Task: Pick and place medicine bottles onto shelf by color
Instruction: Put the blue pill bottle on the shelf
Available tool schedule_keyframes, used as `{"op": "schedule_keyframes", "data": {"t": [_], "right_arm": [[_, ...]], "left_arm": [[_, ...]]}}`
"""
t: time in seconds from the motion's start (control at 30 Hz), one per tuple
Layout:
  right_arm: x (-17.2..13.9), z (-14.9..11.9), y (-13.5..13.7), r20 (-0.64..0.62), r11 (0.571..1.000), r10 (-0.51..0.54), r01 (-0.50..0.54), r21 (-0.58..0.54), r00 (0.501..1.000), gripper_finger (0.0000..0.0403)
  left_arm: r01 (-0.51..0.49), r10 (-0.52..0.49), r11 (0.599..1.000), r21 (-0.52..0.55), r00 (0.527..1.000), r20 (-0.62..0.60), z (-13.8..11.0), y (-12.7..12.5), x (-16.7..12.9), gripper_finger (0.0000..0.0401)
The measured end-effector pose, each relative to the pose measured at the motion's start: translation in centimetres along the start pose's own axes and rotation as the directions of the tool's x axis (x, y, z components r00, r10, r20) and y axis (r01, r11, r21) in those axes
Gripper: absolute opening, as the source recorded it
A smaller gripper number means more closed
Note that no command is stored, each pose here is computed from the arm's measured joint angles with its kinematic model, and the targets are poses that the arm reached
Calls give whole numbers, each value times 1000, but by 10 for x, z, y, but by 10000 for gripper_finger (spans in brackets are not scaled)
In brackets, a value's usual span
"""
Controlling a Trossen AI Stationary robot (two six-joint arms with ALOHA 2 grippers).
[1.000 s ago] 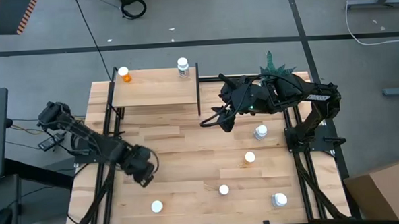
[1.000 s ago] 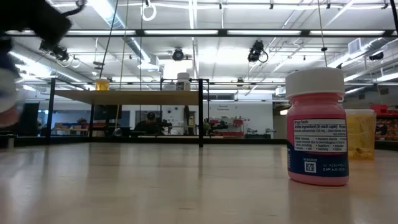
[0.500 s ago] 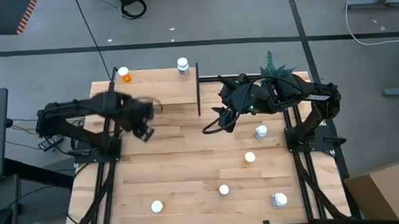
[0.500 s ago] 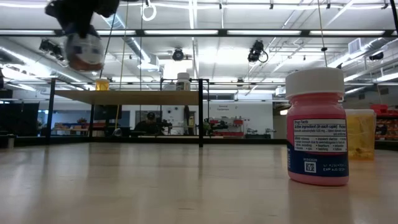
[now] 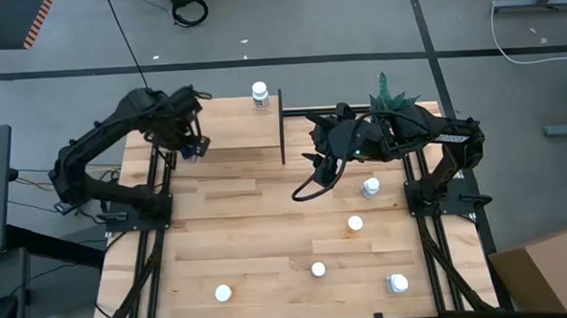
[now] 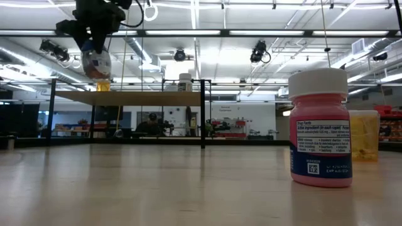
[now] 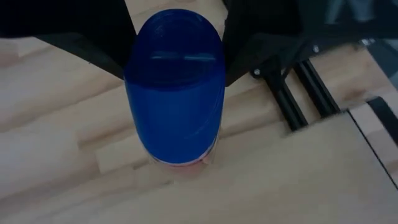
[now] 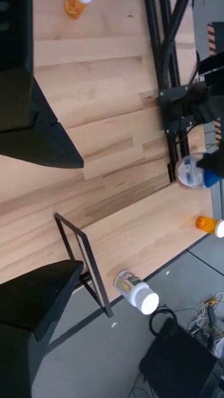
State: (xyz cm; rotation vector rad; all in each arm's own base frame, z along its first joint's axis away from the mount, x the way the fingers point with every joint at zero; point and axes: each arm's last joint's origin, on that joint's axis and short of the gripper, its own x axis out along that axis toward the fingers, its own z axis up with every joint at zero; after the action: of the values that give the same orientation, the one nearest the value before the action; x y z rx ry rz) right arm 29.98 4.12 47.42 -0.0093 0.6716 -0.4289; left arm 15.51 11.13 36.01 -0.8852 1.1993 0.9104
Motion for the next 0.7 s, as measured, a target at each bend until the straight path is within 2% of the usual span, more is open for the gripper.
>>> {"op": "schedule_keyframes", "data": {"t": [0.27,0.5,0.7], "right_arm": [[7,3,-14,-8,999,-40,40,2,999,261],[22,11,-45,-6,990,-127,127,63,992,261],[31,16,-71,-2,977,-182,181,111,983,261]], "left_arm": [[-44,48,999,-29,989,142,18,29,-28,191],[-90,89,996,5,991,98,26,48,-17,202],[-145,145,989,-7,988,54,37,64,-7,196]]}}
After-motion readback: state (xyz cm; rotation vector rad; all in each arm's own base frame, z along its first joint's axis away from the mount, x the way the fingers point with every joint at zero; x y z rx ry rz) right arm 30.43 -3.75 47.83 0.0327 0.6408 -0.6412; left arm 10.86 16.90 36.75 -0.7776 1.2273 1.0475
